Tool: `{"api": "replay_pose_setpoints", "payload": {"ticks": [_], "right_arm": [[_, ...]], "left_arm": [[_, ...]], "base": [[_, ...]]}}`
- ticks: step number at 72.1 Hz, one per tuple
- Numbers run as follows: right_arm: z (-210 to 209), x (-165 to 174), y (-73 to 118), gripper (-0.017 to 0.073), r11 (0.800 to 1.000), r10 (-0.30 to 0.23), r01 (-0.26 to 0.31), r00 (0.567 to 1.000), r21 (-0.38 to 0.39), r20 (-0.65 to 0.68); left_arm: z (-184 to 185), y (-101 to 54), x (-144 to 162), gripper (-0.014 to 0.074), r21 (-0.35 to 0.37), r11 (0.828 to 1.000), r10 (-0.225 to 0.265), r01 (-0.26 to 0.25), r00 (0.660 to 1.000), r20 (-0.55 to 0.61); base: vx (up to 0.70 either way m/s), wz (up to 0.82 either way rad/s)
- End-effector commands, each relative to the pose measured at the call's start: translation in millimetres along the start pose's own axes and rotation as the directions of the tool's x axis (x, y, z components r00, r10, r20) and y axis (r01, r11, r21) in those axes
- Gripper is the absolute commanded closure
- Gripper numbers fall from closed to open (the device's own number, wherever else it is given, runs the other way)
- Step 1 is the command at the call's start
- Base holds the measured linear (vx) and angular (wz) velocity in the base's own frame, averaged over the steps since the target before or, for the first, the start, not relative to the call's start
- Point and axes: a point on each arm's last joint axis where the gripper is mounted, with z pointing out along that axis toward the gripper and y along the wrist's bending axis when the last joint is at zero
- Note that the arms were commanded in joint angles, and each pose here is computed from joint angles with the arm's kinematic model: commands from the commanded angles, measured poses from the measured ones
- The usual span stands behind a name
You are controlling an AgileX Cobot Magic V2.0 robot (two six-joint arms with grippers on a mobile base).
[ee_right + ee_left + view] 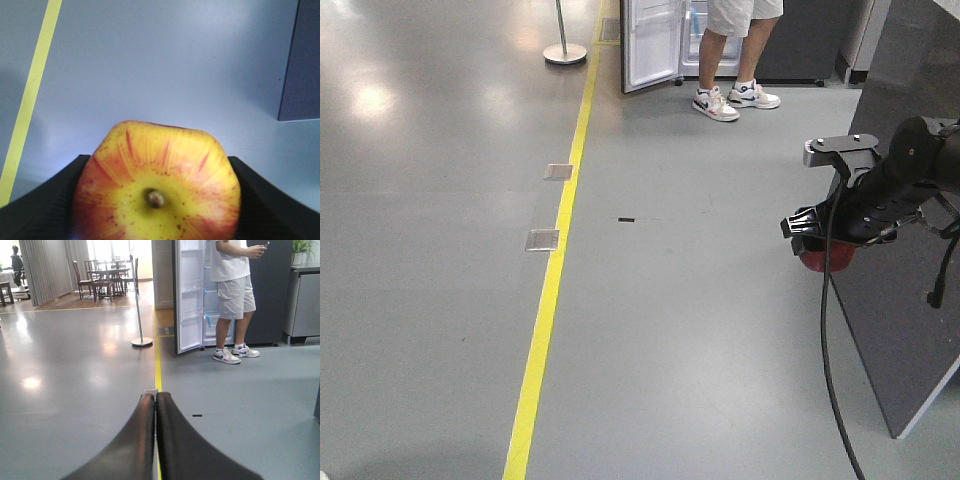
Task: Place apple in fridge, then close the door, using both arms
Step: 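Drive toward the open refrigerator holding the apple in the right gripper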
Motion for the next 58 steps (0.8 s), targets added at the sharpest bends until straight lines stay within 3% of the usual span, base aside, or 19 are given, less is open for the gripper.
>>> {"api": "replay_pose_setpoints", "payload": {"ticks": [1,58], "right_arm": [[-27.1,-14.6,-0.1,0.0385,1.0,-0.015,0.013,0.993,0.019,0.117],[-27.1,-14.6,-0.1,0.0385,1.0,-0.015,0.013,0.993,0.02,0.116]], "left_arm": [[-0.9,-0.4,-8.2,0.06,0.008,1.0,-0.007,0.006,0.996,0.09],[-0.9,-0.4,-8.2,0.06,0.008,1.0,-0.007,0.006,0.996,0.09]], "base": [[0.19,-0.03],[0.23,-0.03]]}}
